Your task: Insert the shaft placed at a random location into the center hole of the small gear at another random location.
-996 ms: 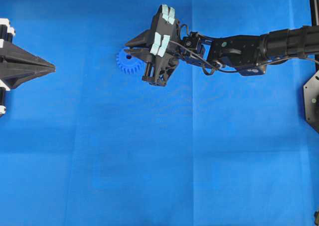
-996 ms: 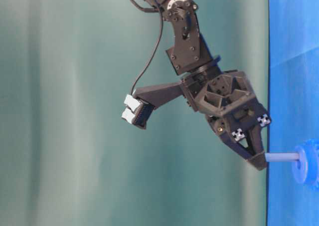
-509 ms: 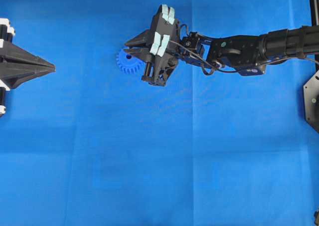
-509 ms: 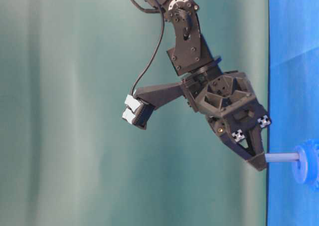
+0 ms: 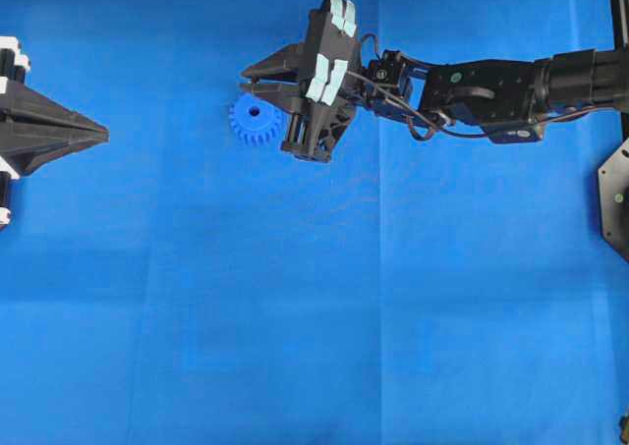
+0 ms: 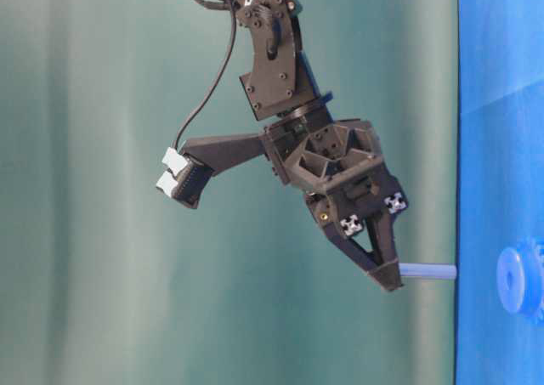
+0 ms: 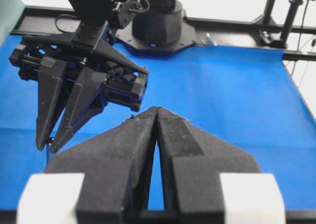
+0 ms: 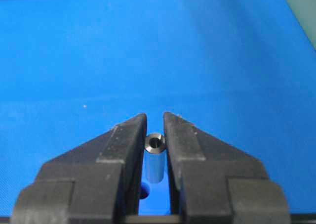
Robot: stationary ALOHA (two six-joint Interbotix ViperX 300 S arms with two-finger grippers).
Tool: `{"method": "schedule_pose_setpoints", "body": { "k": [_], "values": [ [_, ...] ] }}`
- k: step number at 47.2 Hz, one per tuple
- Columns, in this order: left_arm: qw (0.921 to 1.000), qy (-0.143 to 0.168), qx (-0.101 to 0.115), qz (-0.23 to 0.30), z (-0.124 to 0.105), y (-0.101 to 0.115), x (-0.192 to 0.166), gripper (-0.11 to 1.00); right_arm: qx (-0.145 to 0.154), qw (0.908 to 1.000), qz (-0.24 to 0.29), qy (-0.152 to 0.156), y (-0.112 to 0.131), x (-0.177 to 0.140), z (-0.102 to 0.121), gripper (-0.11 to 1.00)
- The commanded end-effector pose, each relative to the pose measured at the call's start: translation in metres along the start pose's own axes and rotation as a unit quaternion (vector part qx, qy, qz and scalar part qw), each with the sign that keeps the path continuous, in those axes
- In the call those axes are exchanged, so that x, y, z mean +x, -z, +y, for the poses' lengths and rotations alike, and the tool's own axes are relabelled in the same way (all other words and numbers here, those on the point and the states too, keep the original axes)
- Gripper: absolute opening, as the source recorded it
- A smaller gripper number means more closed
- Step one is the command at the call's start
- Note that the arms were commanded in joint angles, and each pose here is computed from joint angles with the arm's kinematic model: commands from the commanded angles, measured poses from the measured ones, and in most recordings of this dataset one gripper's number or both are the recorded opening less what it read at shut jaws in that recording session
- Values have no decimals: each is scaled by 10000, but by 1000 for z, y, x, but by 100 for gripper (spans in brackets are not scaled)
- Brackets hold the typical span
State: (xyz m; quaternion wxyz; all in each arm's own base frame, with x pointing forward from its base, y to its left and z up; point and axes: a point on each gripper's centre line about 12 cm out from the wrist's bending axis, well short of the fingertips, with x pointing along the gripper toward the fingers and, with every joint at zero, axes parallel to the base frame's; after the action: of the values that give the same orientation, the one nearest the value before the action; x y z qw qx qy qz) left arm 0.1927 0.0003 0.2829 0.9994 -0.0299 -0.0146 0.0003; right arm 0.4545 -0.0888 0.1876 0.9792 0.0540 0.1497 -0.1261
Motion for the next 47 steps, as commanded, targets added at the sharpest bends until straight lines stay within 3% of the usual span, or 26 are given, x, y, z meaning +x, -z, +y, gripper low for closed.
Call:
{"method": "schedule_pose_setpoints", "body": {
  "k": [1,29,47],
  "values": [
    [10000,-4,-7,-62,0,-4,1,0,-2,9997,-244,-30,-19,-6,2,2],
    [10000,4,-8,-69,0,-5,1,0,147,9999,2,2,20,21,10,2],
    [10000,3,-8,-54,0,-4,1,0,151,9999,25,9,22,21,10,2]
  ]
}}
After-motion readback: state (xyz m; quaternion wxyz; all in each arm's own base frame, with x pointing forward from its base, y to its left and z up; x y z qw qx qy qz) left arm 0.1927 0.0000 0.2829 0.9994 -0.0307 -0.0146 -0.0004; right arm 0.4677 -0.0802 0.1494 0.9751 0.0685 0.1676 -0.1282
